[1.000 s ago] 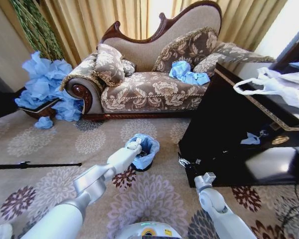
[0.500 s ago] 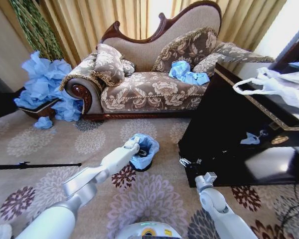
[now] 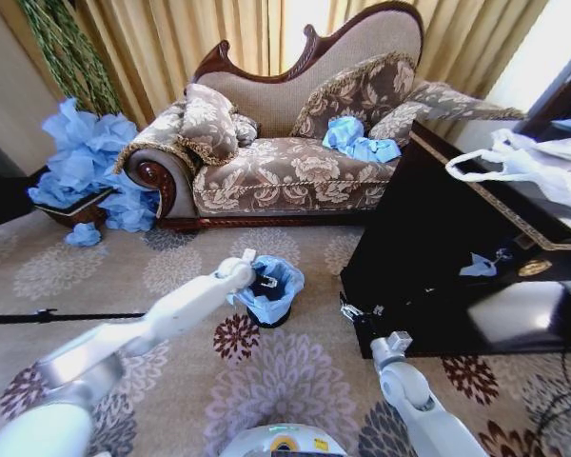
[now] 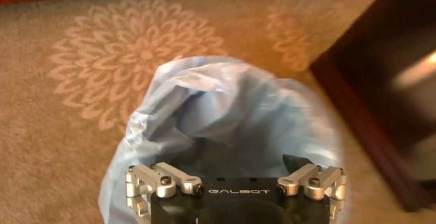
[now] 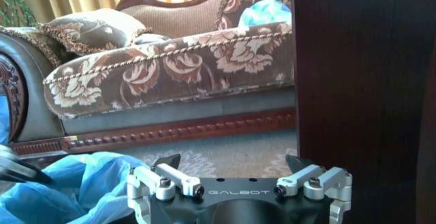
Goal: Place a garbage bag over the trash bin.
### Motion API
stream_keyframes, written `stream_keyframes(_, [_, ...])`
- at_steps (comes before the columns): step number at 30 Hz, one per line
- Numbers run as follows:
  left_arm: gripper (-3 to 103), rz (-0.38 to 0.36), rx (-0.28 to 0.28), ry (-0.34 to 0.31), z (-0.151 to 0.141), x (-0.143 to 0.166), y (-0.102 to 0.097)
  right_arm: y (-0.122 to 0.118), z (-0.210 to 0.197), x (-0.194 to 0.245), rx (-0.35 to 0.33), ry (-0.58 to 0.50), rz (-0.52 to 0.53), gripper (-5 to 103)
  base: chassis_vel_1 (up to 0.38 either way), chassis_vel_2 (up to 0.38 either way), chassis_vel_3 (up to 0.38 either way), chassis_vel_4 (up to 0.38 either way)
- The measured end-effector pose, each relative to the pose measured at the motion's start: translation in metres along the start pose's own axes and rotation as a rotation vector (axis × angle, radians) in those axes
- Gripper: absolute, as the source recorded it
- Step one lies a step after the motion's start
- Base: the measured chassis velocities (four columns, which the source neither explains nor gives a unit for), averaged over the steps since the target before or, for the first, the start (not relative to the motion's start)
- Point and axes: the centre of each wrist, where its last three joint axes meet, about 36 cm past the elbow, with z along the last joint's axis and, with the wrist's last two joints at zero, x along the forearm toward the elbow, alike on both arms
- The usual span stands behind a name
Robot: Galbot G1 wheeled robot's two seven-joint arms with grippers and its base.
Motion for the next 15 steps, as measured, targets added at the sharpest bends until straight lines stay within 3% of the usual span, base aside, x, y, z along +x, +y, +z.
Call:
stream_keyframes(2, [100,0.045,-0.004,-0.064,0.010,0.048,-0.005,0.001,-0.004,0.004,0.017,-0.007,0.003,100,0.000,0.000,0.000,0.000])
stream_keyframes(3, [100,0.045,-0.004,-0.064,0.010,0.048,-0.005,0.001,-0.004,0.004,0.017,-0.007,0.003,100,0.000,0.000,0.000,0.000])
stream_keyframes(4, [100,0.039,-0.021,-0.122,0.015,0.075,-0.003,0.002,-0.007,0.007,0.027,-0.012,0.008,100,0.000,0.000,0.000,0.000])
stream_keyframes(5, [100,0.021,-0.059,-0.189,0.022,0.103,0.003,0.002,-0.010,0.011,0.035,-0.018,0.013,100,0.000,0.000,0.000,0.000])
stream_keyframes(6, [100,-0.032,-0.166,-0.284,0.035,0.144,0.019,0.004,-0.019,0.022,0.042,-0.030,0.017,100,0.000,0.000,0.000,0.000])
stream_keyframes(7, [100,-0.032,-0.166,-0.284,0.035,0.144,0.019,0.004,-0.019,0.022,0.042,-0.030,0.017,100,0.000,0.000,0.000,0.000])
stream_keyframes(8, [100,-0.075,-0.235,-0.332,0.043,0.165,0.028,0.004,-0.023,0.029,0.046,-0.037,0.019,100,0.000,0.000,0.000,0.000])
stream_keyframes(10, [100,-0.135,-0.311,-0.380,0.065,0.180,0.043,-0.002,-0.034,0.061,0.074,-0.082,0.038,100,0.000,0.000,0.000,0.000])
stream_keyframes(11, [100,-0.135,-0.311,-0.380,0.065,0.180,0.043,-0.002,-0.034,0.061,0.074,-0.082,0.038,100,0.000,0.000,0.000,0.000])
stream_keyframes(13, [100,-0.178,-0.304,-0.502,0.085,0.195,0.048,0.004,-0.029,0.093,0.104,-0.080,0.022,100,0.000,0.000,0.000,0.000])
stream_keyframes(14, [100,-0.178,-0.304,-0.502,0.085,0.195,0.048,0.004,-0.029,0.093,0.104,-0.080,0.022,100,0.000,0.000,0.000,0.000])
stream_keyframes(15, [100,-0.200,-0.271,-0.577,0.105,0.207,0.046,0.012,-0.028,0.107,0.128,-0.088,0.007,100,-0.035,-0.018,-0.055,-0.043])
